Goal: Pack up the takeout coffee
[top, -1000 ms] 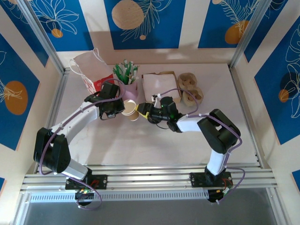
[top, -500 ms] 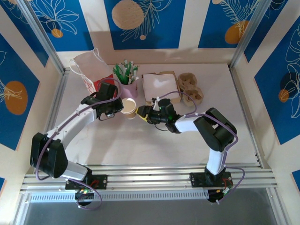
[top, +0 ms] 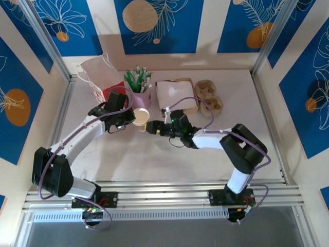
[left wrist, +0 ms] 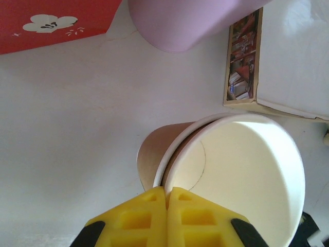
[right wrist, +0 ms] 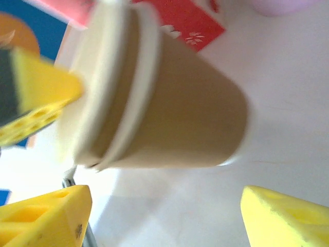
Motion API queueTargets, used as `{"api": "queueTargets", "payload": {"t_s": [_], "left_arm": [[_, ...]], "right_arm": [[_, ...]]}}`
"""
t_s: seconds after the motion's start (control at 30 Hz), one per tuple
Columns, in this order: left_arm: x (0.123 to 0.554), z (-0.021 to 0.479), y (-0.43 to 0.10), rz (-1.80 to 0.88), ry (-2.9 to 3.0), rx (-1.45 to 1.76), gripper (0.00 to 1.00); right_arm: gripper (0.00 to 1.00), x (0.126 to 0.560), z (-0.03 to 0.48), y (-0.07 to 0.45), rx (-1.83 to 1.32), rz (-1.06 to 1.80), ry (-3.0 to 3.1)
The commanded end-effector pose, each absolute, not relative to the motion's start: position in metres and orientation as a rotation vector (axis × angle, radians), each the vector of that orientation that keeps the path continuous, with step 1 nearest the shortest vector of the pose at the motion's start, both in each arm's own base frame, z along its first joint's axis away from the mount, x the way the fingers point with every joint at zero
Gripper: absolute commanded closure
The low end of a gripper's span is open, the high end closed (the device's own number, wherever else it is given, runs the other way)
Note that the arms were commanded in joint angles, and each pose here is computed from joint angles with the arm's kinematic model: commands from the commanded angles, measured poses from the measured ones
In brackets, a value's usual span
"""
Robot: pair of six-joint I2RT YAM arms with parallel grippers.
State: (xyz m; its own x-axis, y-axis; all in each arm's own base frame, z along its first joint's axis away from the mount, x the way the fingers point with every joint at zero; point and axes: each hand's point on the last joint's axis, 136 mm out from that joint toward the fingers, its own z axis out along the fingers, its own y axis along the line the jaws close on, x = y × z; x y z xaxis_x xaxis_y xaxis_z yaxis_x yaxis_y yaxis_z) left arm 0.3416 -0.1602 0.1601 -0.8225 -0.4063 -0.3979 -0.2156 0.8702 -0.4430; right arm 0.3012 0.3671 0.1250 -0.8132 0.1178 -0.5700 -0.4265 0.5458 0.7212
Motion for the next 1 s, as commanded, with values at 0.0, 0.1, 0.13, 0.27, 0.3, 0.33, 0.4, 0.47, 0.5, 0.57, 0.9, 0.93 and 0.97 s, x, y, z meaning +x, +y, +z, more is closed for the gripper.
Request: {"api": "queueTargets", "payload": {"t_s": [0.0, 0.1, 0.13, 0.27, 0.3, 0.33, 0.4, 0.47, 0.5, 0.57, 0.9, 0.93, 0.97], "left_arm": [[0.345, 0.168, -0.158, -0.512, 2.551, -0.431, 1.00], [0.343, 0.169, -0.159, -0.524, 2.558, -0.425, 1.00], [0.343, 0.169, -0.159, -0.527, 2.561, -0.424, 1.00], [0.340, 0.170, -0.157, -0.515, 2.564, -0.420, 1.00], [0.339, 0.170, -0.157, -0.511, 2.566, -0.421, 1.00], [0.339, 0.170, -0.156, -0.511, 2.567, -0.421, 1.00], [0.338, 0.169, -0.156, -0.511, 2.570, -0.421, 1.00], [0.339, 0.167, -0.157, -0.514, 2.574, -0.425, 1.00], [0.339, 0.166, -0.157, -0.516, 2.575, -0.426, 1.00], [0.340, 0.166, -0.159, -0.526, 2.574, -0.429, 1.00], [0.338, 0.162, -0.159, -0.538, 2.575, -0.443, 1.00], [0.337, 0.161, -0.159, -0.541, 2.575, -0.446, 1.00], [0.337, 0.161, -0.159, -0.543, 2.573, -0.448, 1.00]], "right_arm": [[0.19, 0.294, 0.122, 0.370, -0.554, 0.903, 2.087], [0.15, 0.293, 0.118, 0.376, -0.648, 0.723, 2.014], [0.14, 0.294, 0.117, 0.377, -0.662, 0.692, 1.998], [0.14, 0.297, 0.119, 0.374, -0.585, 0.803, 2.006], [0.14, 0.299, 0.121, 0.371, -0.528, 0.862, 2.015], [0.15, 0.300, 0.121, 0.366, -0.465, 0.942, 2.026], [0.15, 0.303, 0.126, 0.358, -0.332, 1.103, 2.023], [0.16, 0.302, 0.132, 0.357, -0.264, 1.238, 1.996], [0.16, 0.302, 0.132, 0.358, -0.239, 1.261, 2.004], [0.17, 0.302, 0.133, 0.360, -0.205, 1.303, 2.016], [0.18, 0.314, 0.136, 0.358, -0.068, 1.436, 2.001], [0.18, 0.315, 0.134, 0.359, -0.064, 1.433, 2.007], [0.18, 0.316, 0.131, 0.358, -0.053, 1.426, 2.016]]}}
